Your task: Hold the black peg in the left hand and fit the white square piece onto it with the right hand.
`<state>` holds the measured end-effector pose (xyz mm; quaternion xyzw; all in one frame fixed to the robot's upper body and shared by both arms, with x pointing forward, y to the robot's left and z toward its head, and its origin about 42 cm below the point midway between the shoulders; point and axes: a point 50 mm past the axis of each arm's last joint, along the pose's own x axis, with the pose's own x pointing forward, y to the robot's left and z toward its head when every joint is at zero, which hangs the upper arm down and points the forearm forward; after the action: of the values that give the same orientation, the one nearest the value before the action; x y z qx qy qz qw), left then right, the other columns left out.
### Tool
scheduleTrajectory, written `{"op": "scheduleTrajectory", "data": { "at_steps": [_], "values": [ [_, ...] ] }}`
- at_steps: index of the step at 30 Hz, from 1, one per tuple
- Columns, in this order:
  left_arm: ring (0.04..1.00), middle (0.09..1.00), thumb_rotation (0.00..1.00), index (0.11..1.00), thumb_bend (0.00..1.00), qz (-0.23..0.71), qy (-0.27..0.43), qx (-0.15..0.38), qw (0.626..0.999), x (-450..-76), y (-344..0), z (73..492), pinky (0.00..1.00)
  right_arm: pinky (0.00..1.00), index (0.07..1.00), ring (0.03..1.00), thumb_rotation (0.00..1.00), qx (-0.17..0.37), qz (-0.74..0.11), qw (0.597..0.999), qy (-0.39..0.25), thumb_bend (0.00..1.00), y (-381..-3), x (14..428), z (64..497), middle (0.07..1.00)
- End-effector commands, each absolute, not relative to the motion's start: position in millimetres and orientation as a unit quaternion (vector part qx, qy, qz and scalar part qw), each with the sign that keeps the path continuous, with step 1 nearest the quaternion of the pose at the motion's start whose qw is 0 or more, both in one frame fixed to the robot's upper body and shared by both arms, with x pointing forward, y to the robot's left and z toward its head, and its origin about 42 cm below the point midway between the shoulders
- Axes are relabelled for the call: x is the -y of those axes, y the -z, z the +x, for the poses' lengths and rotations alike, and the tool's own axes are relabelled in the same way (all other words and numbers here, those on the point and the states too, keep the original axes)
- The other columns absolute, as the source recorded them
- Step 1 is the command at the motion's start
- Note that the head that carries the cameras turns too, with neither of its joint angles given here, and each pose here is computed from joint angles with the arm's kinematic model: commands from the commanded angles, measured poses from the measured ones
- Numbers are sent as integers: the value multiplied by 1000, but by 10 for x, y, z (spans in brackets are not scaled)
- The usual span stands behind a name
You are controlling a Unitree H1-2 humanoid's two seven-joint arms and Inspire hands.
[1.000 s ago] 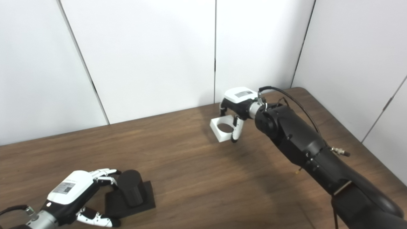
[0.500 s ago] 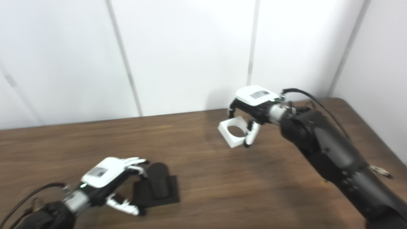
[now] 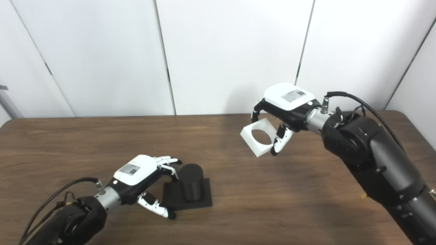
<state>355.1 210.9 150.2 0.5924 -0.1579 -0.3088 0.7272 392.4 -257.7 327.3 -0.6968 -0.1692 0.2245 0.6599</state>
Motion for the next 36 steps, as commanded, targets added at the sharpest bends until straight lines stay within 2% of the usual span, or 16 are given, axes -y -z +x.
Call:
{"op": "scheduleTrajectory", "data": {
  "at_steps": [1, 17, 36],
  "values": [
    [906, 898, 63, 489, 523, 615, 347, 119, 698, -2024, -1273, 3474, 855, 760, 477, 779, 134, 220, -697, 651, -203, 520, -3597, 2486, 3892, 721],
    [909, 900, 67, 489, 523, 620, 351, 114, 693, -1957, -1261, 3479, 837, 775, 477, 799, 136, 242, -658, 667, -252, 518, -3434, 2074, 3788, 739],
    [919, 904, 67, 489, 523, 616, 352, 113, 695, -1885, -1256, 3467, 862, 795, 476, 804, 137, 245, -618, 686, -296, 520, -3194, 1666, 3780, 738]
  ]
}}
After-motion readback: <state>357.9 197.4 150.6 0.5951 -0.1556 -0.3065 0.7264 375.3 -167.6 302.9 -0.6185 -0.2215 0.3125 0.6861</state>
